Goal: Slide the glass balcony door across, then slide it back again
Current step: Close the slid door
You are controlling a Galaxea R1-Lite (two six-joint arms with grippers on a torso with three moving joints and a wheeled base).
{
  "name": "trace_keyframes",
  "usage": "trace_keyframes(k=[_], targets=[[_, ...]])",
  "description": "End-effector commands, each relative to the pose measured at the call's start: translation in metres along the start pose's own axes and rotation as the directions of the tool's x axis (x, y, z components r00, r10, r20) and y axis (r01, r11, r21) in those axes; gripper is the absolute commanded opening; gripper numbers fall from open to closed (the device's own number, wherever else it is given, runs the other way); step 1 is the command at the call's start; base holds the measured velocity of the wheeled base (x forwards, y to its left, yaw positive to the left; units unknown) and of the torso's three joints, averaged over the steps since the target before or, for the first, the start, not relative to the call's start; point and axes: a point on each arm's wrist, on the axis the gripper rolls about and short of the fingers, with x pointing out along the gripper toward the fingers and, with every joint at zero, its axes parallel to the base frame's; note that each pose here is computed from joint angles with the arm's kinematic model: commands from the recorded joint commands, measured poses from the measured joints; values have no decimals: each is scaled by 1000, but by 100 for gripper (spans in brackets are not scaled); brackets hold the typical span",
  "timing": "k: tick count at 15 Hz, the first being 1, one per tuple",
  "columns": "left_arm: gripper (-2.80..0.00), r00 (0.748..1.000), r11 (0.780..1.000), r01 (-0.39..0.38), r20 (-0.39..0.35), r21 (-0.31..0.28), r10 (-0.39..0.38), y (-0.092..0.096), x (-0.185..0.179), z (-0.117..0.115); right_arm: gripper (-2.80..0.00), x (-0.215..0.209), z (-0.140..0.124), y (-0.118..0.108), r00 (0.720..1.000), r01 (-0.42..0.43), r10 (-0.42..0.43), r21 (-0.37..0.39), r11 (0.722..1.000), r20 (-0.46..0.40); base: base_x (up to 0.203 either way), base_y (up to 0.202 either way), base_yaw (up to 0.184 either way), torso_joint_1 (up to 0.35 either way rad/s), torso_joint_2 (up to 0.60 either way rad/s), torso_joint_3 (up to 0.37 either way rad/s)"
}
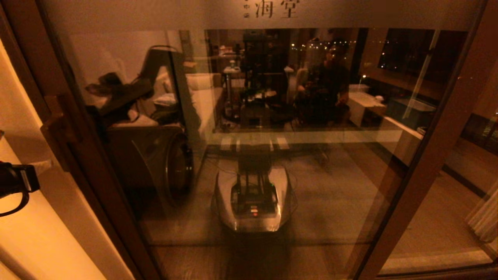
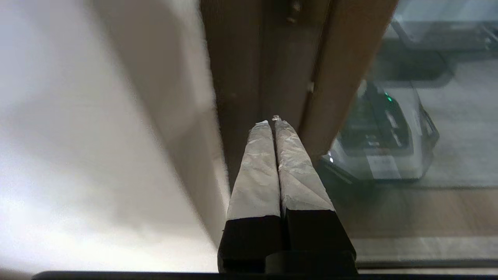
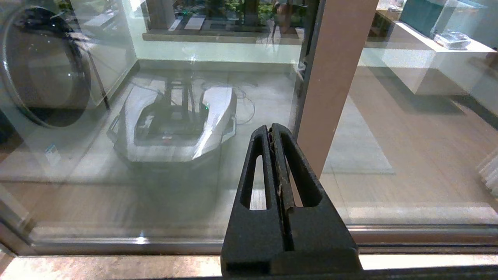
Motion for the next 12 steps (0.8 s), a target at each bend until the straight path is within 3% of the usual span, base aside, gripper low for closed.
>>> trace_keyframes(k=[1, 12], targets=[[-280, 1000, 1000, 23, -16, -1, -23, -5, 12, -4, -280, 0, 0, 0, 1000, 0, 0, -1, 1000, -2, 0, 0, 0, 0, 0, 0], [-280, 998, 997, 67, -14, 24, -66, -27, 23, 2, -280, 0, 0, 0, 1000, 0, 0, -1, 1000, -2, 0, 0, 0, 0, 0, 0]])
